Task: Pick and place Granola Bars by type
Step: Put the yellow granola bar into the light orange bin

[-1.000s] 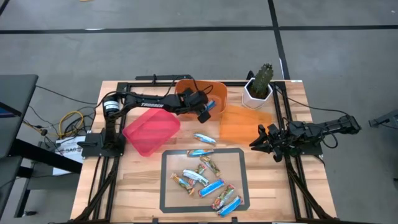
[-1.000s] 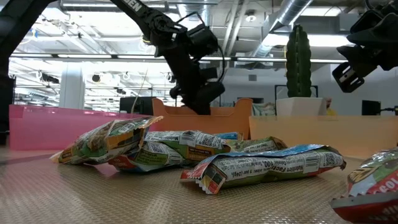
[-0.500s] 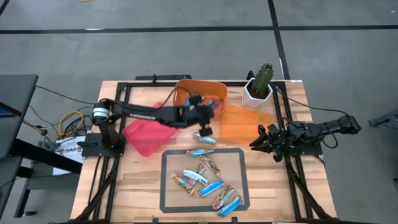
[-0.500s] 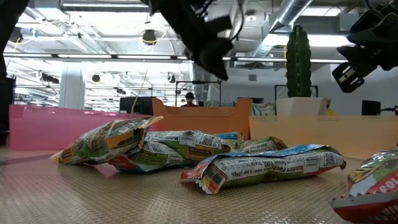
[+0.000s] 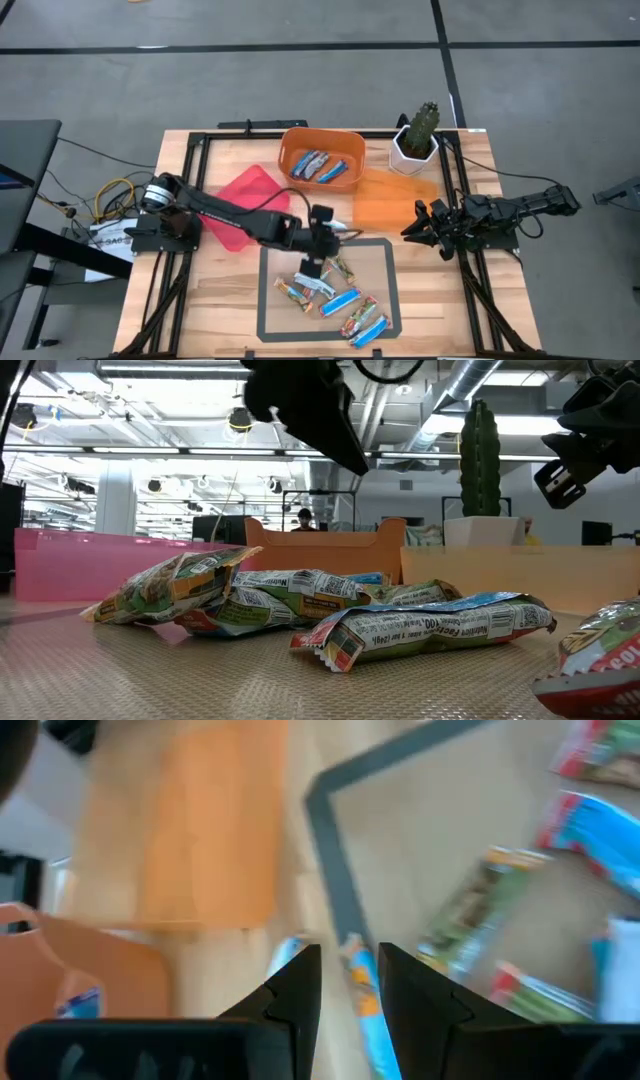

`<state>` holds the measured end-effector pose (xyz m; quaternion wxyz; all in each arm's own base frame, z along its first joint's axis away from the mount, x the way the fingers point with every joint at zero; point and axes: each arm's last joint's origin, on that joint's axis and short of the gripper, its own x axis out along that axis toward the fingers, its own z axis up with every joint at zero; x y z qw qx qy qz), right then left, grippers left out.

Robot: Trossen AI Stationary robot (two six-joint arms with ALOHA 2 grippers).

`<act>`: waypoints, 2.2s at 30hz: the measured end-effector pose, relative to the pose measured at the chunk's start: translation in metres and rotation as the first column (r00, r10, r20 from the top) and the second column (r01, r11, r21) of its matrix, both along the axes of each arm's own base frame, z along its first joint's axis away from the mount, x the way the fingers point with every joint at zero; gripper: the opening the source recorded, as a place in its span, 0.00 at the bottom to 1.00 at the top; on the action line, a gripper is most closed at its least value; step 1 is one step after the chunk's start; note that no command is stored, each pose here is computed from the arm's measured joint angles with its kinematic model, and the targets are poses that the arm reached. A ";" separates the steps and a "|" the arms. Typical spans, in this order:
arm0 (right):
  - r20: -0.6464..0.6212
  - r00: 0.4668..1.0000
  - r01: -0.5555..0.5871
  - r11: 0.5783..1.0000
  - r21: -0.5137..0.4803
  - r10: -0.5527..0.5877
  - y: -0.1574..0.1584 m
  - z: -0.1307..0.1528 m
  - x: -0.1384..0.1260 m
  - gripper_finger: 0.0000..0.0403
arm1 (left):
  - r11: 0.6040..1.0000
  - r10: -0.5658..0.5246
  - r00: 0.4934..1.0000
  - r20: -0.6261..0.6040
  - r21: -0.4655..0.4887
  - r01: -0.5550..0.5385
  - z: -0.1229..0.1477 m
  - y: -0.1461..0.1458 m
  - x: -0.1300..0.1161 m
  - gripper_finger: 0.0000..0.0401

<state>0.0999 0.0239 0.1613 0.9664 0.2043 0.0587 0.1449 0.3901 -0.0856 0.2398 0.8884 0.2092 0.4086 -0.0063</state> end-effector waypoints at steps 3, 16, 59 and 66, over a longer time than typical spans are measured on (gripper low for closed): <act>0.000 1.000 0.000 1.000 0.000 0.000 0.000 0.000 0.000 0.20 | 1.000 -0.017 0.999 -0.035 0.004 0.017 -0.002 -0.008 -0.005 0.24; 0.000 1.000 0.000 1.000 0.000 0.000 0.000 0.000 0.000 0.20 | 0.982 0.130 0.981 -0.145 -0.120 -0.148 -0.031 -0.017 -0.005 0.29; -0.008 1.000 0.000 1.000 -0.002 0.000 0.000 -0.001 0.000 0.20 | 0.944 0.266 0.907 -0.327 -0.100 -0.313 -0.098 0.022 0.014 0.55; -0.006 1.000 0.000 1.000 -0.001 0.000 0.000 -0.001 0.000 0.20 | 0.945 0.259 0.908 -0.330 -0.108 -0.309 -0.099 0.021 0.014 0.40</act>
